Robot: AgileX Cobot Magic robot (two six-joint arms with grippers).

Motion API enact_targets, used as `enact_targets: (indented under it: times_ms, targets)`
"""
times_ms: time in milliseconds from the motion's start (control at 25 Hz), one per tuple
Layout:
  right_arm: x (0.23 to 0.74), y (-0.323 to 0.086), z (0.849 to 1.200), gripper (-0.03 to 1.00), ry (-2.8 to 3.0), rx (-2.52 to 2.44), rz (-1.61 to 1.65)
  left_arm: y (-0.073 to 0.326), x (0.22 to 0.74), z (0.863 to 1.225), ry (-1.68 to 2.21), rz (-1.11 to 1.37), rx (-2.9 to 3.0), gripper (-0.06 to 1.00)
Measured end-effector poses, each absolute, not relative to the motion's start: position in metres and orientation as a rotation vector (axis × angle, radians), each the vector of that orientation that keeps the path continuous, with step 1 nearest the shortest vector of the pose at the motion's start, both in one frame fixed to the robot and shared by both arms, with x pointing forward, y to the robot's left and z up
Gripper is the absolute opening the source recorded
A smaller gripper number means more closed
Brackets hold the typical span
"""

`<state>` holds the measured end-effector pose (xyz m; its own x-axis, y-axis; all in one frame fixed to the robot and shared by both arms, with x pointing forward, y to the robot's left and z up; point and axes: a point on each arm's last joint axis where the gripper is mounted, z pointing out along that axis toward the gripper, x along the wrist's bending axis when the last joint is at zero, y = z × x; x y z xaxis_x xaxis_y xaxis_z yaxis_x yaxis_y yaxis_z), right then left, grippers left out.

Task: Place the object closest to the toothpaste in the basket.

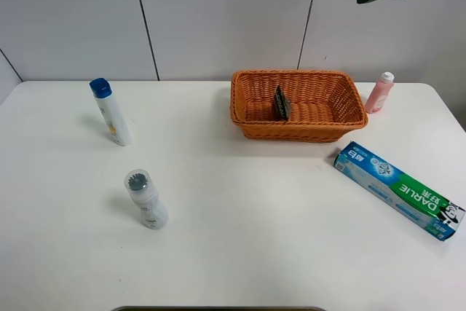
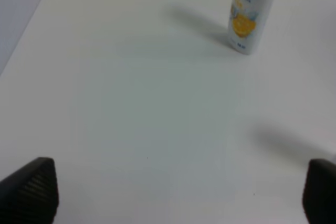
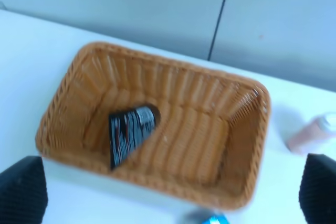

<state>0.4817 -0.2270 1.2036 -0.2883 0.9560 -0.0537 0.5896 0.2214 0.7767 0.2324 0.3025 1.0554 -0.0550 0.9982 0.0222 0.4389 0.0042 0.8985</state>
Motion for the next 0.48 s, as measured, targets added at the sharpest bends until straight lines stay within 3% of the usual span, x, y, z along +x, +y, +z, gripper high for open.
enact_targets:
  times_ms: [480]
  targets:
    - [0.373,-0.262,1.242,0.99,1.944,1.420,0.894,0.302,0.232,1.055,1.579,1.010,1.516,0.94]
